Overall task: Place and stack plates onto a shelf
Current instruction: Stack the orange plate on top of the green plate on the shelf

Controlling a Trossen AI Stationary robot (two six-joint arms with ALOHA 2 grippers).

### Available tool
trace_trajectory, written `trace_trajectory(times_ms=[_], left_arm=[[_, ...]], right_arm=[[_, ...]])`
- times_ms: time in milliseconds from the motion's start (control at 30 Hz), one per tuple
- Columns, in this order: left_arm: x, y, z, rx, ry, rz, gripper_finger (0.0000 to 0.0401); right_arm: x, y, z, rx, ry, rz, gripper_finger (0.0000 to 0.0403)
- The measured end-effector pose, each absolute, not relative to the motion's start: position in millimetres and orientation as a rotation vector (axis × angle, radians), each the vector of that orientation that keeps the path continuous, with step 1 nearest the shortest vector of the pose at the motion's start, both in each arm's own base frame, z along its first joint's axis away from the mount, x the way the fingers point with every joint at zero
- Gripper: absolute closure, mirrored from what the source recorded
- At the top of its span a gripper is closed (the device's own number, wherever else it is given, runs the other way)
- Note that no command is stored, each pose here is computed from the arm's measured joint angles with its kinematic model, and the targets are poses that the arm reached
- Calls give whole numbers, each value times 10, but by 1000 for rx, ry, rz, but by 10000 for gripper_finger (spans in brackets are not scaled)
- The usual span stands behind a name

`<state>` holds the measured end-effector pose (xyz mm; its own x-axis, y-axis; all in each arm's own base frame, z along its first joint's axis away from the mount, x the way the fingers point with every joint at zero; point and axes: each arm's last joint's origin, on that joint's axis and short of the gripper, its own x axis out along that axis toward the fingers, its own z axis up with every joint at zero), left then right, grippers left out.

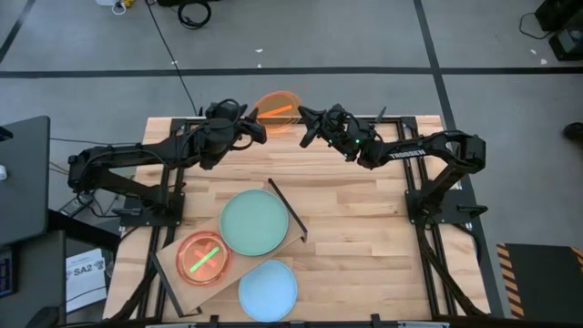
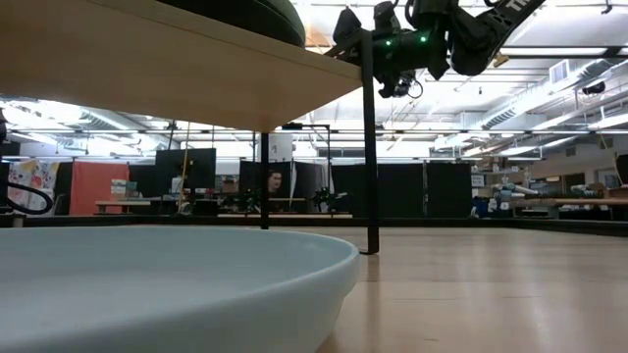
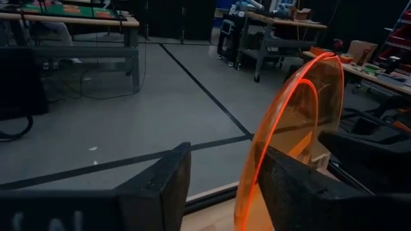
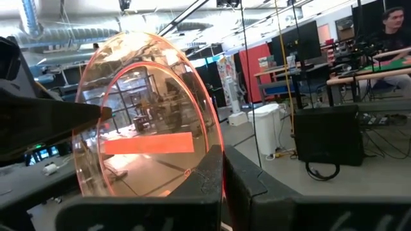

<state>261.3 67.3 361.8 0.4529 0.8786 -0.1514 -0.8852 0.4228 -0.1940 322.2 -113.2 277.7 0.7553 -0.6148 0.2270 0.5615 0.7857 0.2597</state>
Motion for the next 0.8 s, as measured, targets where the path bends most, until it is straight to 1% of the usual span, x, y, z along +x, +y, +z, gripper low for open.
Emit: trace_trajectory(times_ms=[333,800], left_arm=[[2612,673,3617,-226,50,1102,305],[2613,672,3616,-218,57,1100,386]], right_arm=[[3221,-1132,2778,180,-310,-645,391],[3221,-1132,2778,180,-310,-645,389]])
